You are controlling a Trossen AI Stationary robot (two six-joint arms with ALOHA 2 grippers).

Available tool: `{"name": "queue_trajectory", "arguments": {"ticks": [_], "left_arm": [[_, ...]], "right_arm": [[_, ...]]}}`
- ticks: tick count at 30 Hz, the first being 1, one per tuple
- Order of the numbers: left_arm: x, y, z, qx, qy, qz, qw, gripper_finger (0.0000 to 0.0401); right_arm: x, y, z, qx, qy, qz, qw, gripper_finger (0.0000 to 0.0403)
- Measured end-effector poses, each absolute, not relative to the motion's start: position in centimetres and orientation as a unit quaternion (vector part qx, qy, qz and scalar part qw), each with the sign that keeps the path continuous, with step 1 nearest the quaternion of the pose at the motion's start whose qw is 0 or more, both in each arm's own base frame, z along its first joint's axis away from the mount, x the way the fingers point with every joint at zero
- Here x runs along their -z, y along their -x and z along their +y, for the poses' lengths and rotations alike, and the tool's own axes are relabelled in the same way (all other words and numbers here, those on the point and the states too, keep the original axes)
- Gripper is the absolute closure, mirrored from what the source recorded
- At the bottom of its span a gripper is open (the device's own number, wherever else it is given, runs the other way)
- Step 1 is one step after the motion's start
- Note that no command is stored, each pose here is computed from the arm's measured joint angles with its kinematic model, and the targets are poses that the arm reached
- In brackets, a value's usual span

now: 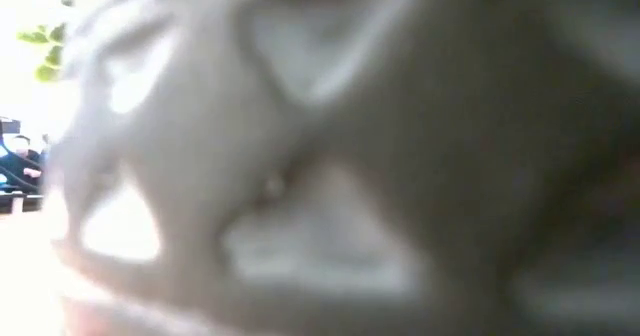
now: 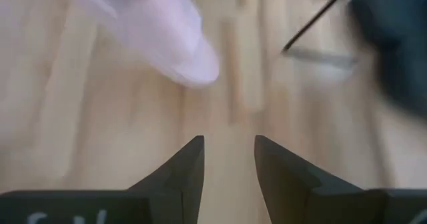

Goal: Pick and place slides into the shelf
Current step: Put the pink slides on the shelf

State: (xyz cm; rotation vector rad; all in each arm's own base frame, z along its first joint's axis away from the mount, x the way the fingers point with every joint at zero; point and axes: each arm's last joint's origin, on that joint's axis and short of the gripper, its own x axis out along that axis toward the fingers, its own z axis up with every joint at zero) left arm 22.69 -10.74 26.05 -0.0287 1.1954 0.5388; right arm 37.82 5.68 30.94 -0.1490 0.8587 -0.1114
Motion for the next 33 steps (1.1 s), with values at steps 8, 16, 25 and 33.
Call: {"name": "queue_trajectory", "arguments": {"ticks": [8,16,25,33], "left_arm": [[-31.1,-24.9,-9.7,-0.278,-0.067,0.441,0.851,0.0388],[-34.0,-30.2,-2.6,-0.312,-0.114,0.340,0.880,0.0389],[-34.8,-31.2,6.3,-0.421,-0.073,0.296,0.854,0.0389],[-33.0,-34.2,10.3,-0.419,-0.026,0.246,0.874,0.0388]], "right_arm": [[-30.3,-34.7,8.8,0.052,-0.007,0.512,0.857,0.0265],[-31.7,-32.1,12.7,0.092,0.006,0.479,0.873,0.0265],[-33.8,-28.1,14.6,0.156,-0.003,0.445,0.882,0.0265],[-36.0,-25.8,14.0,0.207,-0.007,0.386,0.899,0.0265]]}}
